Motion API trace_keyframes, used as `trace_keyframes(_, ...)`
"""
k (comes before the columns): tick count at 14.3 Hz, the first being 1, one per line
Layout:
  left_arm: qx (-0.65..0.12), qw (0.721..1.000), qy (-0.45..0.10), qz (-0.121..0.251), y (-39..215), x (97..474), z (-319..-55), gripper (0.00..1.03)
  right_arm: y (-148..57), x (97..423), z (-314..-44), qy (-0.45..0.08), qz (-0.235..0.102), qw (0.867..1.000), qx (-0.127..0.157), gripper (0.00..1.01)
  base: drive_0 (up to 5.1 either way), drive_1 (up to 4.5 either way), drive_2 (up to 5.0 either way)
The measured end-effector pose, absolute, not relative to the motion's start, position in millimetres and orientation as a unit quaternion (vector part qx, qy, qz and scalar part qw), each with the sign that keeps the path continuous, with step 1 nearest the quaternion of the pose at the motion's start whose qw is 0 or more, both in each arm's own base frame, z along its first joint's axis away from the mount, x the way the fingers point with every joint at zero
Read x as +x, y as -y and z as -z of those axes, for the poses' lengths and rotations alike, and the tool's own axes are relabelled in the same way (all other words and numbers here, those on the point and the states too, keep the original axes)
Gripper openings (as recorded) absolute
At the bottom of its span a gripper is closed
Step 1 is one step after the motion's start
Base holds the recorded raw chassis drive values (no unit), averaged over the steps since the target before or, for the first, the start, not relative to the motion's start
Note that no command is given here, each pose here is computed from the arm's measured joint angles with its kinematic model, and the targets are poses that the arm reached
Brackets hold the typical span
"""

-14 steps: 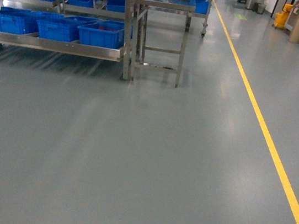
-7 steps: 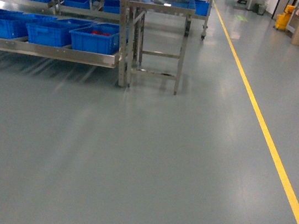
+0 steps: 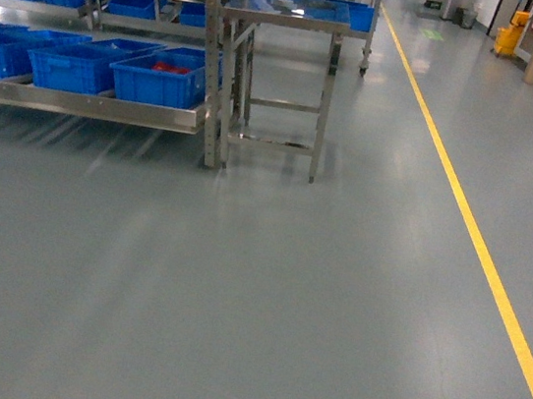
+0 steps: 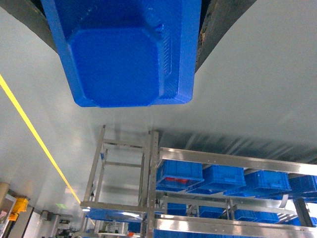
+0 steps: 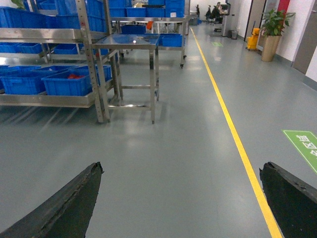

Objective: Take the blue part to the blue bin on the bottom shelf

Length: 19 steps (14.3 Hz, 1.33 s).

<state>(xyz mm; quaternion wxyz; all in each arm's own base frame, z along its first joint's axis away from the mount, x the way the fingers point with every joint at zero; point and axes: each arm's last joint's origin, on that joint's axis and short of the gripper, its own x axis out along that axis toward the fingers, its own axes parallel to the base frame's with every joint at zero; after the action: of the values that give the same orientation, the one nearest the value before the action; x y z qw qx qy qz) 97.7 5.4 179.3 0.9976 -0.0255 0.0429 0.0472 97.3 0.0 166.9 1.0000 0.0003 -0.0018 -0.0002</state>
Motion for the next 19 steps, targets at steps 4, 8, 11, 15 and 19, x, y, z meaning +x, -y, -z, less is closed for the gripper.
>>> trace_keyframes(4, -0.026, 0.998, -0.045, -0.048, -5.5, 97.7, -178.9, 0.43, 0.0, 97.3, -166.8, 0.001, 0.0, 1.0, 0.0, 0.98, 0.1, 4.22, -4.1)
trace_keyframes(8, -0.026, 0.998, -0.042, -0.048, -5.5, 97.8, -179.6, 0.43, 0.0, 97.3, -166.8, 0.001, 0.0, 1.0, 0.0, 0.98, -0.2, 3.99, -4.3)
trace_keyframes(11, -0.026, 0.998, -0.044, -0.048, -5.5, 97.7, -179.2, 0.43, 0.0, 97.3, -166.8, 0.001, 0.0, 1.0, 0.0, 0.98, -0.2, 3.99, -4.3)
trace_keyframes(15, -0.026, 0.998, -0.041, -0.047, -5.4, 97.8, -179.6, 0.43, 0.0, 97.3, -166.7, 0.001, 0.0, 1.0, 0.0, 0.98, -0.2, 3.99, -4.3)
trace_keyframes(19, -0.026, 0.998, -0.041, -0.047, -5.4, 97.8, -179.7, 0.43, 0.0, 97.3, -166.7, 0.001, 0.0, 1.0, 0.0, 0.98, 0.0, 4.1, -4.2)
